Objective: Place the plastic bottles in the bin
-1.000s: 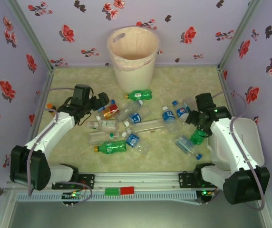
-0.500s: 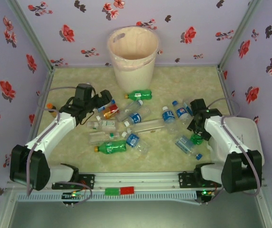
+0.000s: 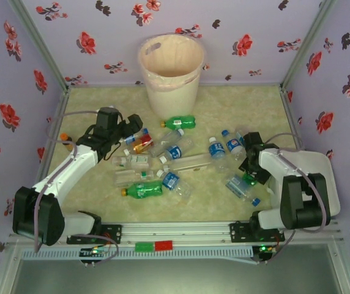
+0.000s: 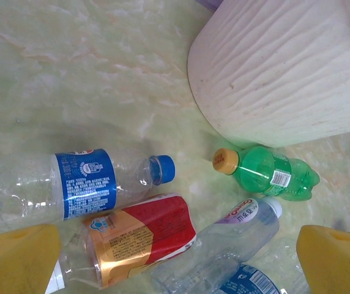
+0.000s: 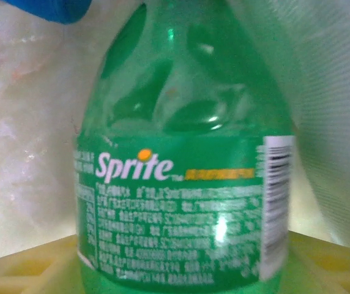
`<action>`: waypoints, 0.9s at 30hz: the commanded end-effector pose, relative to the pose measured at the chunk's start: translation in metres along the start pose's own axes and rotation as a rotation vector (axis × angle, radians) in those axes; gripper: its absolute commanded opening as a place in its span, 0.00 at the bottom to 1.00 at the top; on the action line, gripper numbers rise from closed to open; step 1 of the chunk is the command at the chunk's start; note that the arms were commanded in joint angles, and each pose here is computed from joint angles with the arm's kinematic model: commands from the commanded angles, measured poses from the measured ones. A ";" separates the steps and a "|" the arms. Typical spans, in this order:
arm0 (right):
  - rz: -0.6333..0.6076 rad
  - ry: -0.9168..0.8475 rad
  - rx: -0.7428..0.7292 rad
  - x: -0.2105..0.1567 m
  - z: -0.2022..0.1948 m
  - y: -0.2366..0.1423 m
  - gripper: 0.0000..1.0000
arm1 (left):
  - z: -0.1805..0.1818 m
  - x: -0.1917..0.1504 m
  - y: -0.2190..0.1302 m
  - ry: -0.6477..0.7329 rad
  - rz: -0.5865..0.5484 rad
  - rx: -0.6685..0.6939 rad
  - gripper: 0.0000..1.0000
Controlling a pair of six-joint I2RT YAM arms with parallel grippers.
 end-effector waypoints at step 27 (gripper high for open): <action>-0.400 -0.076 0.688 0.092 0.091 -0.213 0.45 | 0.057 0.029 -0.008 -0.135 -0.144 0.083 0.99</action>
Point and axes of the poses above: each hand's point on the last joint's axis, 136 mm out from that joint toward the fingers, its own y axis out along the fingers, its own z axis along the line the jaws close on, x = y × z, the point moved 7 cm from there along -y, back along the fingers, and after that the axes turned 1 degree about -y, right-handed, at the moved point
